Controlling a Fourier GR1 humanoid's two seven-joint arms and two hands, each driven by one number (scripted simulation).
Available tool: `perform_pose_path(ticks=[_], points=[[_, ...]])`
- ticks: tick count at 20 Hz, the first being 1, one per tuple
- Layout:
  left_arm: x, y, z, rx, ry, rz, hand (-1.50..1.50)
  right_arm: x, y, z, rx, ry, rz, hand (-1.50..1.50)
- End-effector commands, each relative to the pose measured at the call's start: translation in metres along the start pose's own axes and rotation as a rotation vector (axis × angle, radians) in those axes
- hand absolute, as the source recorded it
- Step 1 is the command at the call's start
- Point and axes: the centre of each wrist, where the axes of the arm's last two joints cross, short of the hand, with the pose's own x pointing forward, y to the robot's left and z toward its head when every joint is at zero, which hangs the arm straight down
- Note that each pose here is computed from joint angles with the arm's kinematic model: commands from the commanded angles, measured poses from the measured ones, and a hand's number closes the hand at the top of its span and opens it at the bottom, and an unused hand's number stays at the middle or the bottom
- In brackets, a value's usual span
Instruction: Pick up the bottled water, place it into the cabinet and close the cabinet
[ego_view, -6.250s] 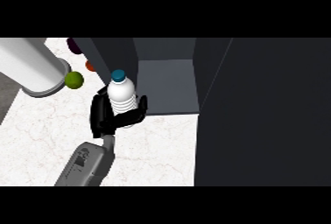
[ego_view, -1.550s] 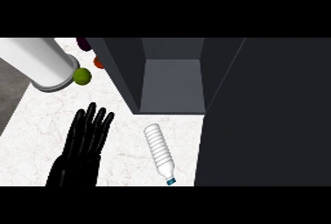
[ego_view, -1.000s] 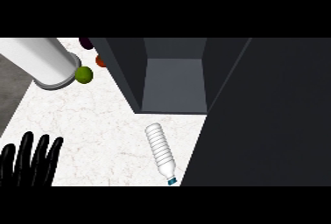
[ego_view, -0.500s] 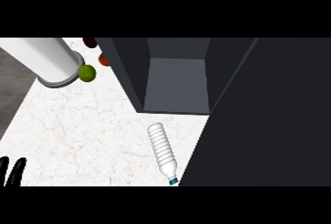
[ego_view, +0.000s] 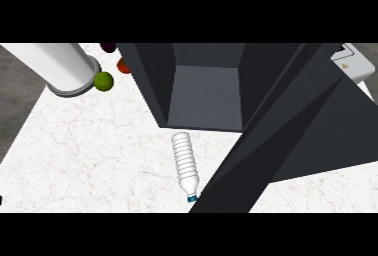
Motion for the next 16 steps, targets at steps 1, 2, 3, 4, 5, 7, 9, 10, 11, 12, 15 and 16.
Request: perform_pose_path(ticks=[1,2,3,4,5,7,9,10,11,12,15,16], points=[[0.014,0.005,0.015,0.002,-0.004,0.038,-1.50,0.008,0.029,-0.035,0.079,-0.053,-0.111,1.50],[0.015,0.008,0.016,0.003,-0.013,0.036,-1.50,0.019,0.032,-0.039,0.089,-0.053,-0.111,1.50],[0.023,0.014,0.012,-0.010,-0.021,0.038,-1.50,0.023,0.019,-0.050,0.070,-0.065,-0.104,1.50],[0.027,0.018,0.017,-0.018,-0.016,0.029,-1.50,0.019,0.020,-0.060,0.060,-0.053,-0.108,1.50],[0.042,0.022,0.019,0.003,-0.018,0.031,-1.50,0.014,0.021,-0.063,0.082,-0.023,-0.113,1.50],[0.034,0.033,0.022,0.005,-0.026,0.029,-1.50,0.009,0.004,-0.093,0.031,-0.058,-0.121,1.50],[0.036,0.036,0.024,0.011,-0.023,0.025,-1.50,0.028,-0.006,-0.111,0.033,-0.063,-0.140,1.50],[0.037,0.041,0.037,0.009,-0.015,0.022,-1.50,0.029,-0.005,-0.112,0.013,-0.055,-0.164,1.50],[0.038,0.036,0.034,0.027,-0.023,0.035,-1.50,0.038,-0.015,-0.114,0.034,-0.051,-0.181,1.50],[0.044,0.038,0.028,-0.005,-0.020,0.037,-1.50,0.033,-0.020,-0.134,0.025,-0.038,-0.188,1.50],[0.043,0.048,0.035,0.021,-0.029,0.023,-1.50,0.019,-0.057,-0.147,0.010,-0.086,-0.250,1.50],[0.042,0.050,0.041,0.027,-0.017,0.038,-1.50,0.035,-0.052,-0.161,-0.004,-0.083,-0.260,1.50]])
